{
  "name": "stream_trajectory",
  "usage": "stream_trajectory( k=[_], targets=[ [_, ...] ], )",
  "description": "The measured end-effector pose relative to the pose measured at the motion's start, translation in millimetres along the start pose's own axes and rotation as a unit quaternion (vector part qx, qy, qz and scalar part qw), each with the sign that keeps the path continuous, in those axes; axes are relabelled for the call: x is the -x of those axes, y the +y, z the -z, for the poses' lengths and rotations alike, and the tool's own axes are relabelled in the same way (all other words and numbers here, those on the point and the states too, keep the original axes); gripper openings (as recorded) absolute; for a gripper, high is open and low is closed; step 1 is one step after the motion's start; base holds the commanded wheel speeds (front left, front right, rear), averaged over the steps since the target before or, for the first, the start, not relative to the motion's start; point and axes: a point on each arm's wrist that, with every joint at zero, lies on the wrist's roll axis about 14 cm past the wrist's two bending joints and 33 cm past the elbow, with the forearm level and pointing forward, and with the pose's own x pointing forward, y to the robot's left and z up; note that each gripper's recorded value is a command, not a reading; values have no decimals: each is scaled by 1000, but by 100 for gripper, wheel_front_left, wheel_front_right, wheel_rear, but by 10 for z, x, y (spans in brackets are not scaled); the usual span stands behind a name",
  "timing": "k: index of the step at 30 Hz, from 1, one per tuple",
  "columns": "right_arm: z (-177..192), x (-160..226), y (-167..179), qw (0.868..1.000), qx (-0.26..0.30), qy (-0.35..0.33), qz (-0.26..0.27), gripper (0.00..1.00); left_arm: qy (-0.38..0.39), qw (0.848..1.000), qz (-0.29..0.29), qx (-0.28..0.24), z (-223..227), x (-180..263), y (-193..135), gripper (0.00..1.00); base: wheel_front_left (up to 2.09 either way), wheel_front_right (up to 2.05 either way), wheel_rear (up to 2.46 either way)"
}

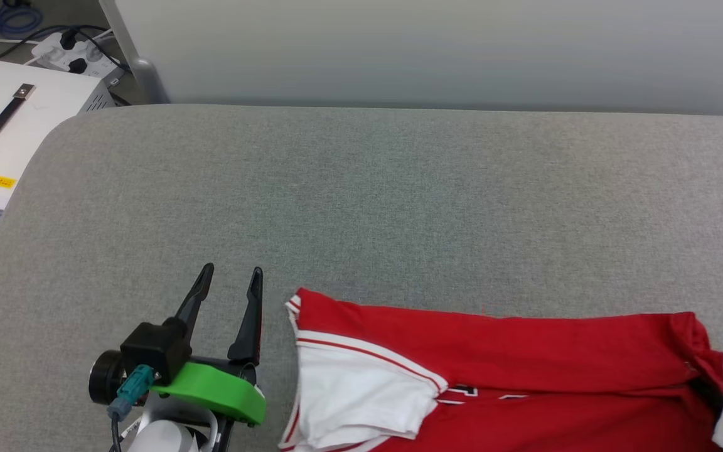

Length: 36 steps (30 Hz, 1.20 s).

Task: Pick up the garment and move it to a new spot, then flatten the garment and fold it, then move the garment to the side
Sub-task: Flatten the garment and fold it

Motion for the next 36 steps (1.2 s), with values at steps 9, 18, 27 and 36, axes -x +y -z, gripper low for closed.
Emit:
stream_trajectory(
  k=[9,18,27,36],
  targets=[
    [-182,323,-586,995,-61,-27,74,0,2,1000,2,2,19,27,-39,100,0,0,0],
    [-59,327,275,948,-278,14,-154,0,1,1000,8,3,16,63,-78,100,0,0,0],
    [-17,258,1123,867,-348,86,-346,0,9,1000,6,6,60,133,-64,100,0,0,0],
    [221,129,2121,813,-359,155,-432,0,20,1000,-2,11,140,144,-22,100,0,0,0]
  ],
)
